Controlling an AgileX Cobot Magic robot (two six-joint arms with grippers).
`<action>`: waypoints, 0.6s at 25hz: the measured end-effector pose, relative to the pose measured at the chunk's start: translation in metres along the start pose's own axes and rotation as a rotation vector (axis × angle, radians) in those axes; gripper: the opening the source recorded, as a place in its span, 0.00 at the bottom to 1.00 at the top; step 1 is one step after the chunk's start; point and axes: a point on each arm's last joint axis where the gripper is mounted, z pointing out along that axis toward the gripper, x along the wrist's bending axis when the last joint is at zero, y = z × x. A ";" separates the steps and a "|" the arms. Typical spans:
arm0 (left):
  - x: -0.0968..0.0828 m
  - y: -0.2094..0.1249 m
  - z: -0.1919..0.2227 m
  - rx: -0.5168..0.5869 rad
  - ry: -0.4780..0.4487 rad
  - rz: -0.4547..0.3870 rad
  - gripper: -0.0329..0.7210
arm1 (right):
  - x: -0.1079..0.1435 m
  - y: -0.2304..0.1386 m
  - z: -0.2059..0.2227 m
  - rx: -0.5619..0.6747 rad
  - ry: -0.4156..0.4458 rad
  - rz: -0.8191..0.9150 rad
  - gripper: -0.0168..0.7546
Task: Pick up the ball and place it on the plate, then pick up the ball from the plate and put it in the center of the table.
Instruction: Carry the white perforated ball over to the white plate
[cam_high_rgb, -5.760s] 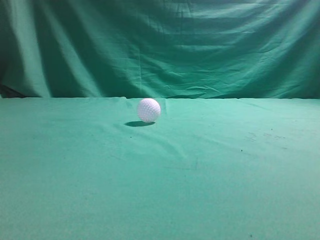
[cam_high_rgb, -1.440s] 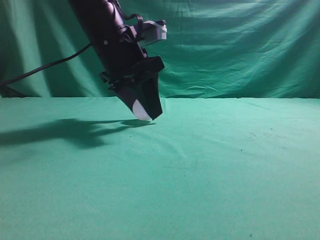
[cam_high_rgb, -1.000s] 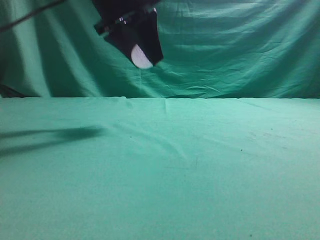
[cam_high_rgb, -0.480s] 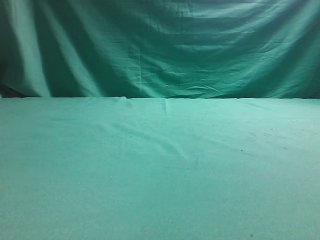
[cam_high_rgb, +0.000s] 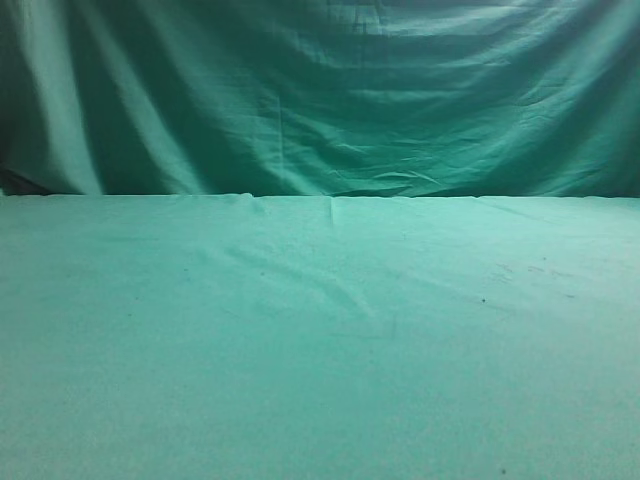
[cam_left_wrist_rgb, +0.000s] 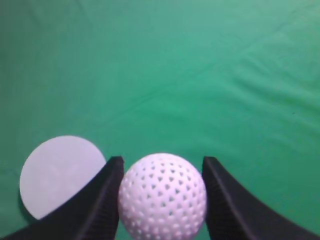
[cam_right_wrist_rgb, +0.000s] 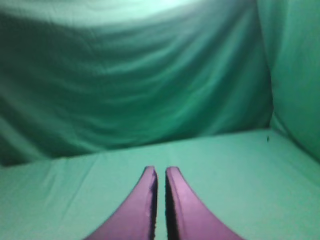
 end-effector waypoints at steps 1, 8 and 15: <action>0.004 -0.005 0.002 0.012 0.017 -0.027 0.45 | 0.001 0.002 0.006 0.062 -0.004 0.008 0.08; 0.049 -0.023 0.004 0.053 0.126 -0.193 0.45 | 0.006 0.009 0.038 0.299 0.003 0.131 0.08; 0.095 -0.037 0.004 0.041 0.225 -0.324 0.45 | 0.014 0.017 0.060 0.605 0.131 -0.217 0.08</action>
